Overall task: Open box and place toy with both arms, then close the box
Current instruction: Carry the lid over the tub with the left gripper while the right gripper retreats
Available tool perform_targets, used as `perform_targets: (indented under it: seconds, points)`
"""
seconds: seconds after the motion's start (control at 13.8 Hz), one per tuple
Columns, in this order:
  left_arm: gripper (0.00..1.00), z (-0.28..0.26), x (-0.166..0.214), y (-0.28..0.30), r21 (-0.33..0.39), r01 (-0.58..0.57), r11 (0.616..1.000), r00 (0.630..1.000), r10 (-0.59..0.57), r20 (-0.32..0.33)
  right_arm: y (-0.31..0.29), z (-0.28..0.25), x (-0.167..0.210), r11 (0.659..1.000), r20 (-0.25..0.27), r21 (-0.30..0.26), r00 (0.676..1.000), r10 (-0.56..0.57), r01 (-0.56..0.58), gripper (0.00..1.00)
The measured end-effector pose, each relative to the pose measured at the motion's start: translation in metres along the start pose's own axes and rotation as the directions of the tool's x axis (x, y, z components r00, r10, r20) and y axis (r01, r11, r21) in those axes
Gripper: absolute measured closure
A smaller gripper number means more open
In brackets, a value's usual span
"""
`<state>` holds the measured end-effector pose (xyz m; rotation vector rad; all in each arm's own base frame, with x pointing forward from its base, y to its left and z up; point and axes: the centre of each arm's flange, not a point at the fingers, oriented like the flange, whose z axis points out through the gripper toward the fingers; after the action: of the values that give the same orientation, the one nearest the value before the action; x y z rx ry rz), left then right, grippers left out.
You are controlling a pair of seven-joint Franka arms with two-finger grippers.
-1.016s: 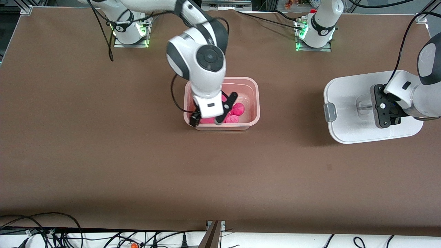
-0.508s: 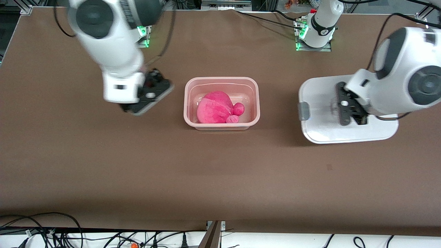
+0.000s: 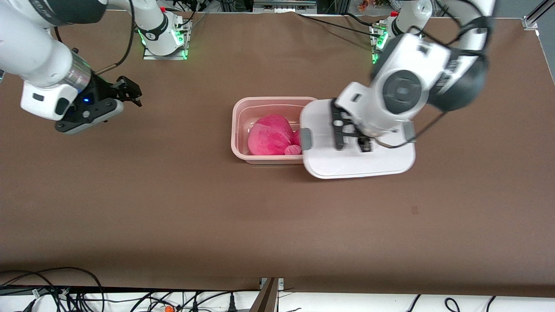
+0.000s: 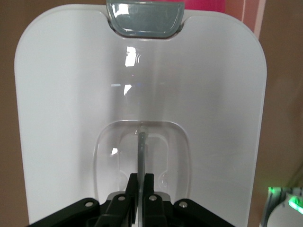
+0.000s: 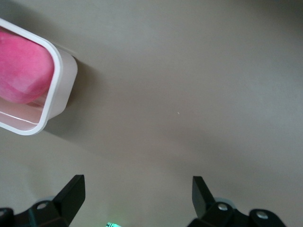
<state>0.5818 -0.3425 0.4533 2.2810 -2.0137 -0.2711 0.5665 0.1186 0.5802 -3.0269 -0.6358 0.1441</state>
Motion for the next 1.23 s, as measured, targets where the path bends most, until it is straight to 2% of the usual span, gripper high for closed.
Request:
perform_targets:
  seconds: [0.22, 0.44, 0.58, 0.87, 1.02, 1.23]
  points:
    - [0.93, 0.037, 0.076, 0.036, 0.022, 0.001, 1.000, 1.000, -0.001, 0.005, 0.046, -0.002, -0.015, 0.997, 0.006, 0.027, 0.997, 0.074, -0.074, 0.00]
    - [0.93, 0.053, 0.115, 0.062, 0.043, -0.005, 0.999, 1.000, 0.005, -0.002, 0.066, -0.021, -0.037, 0.994, -0.007, 0.039, 0.994, 0.105, -0.104, 0.00]
    - [0.93, 0.056, 0.136, 0.078, 0.065, -0.007, 0.998, 1.000, 0.009, -0.018, 0.065, -0.034, -0.054, 0.994, -0.012, 0.028, 0.994, 0.108, -0.108, 0.00]
    - [0.93, 0.062, 0.152, 0.083, 0.098, -0.012, 0.995, 0.999, 0.017, -0.051, 0.063, -0.036, -0.064, 0.994, -0.001, -0.009, 0.994, 0.110, -0.110, 0.00]
    - [0.93, 0.067, 0.158, 0.088, 0.103, -0.025, 0.994, 0.999, 0.030, -0.042, 0.063, -0.035, -0.062, 0.992, 0.001, -0.014, 0.993, 0.122, -0.122, 0.00]
    - [0.93, 0.078, 0.169, 0.098, 0.101, -0.048, 0.994, 0.998, 0.051, -0.024, 0.063, -0.035, -0.058, 0.990, 0.007, -0.062, 0.992, 0.125, -0.124, 0.00]
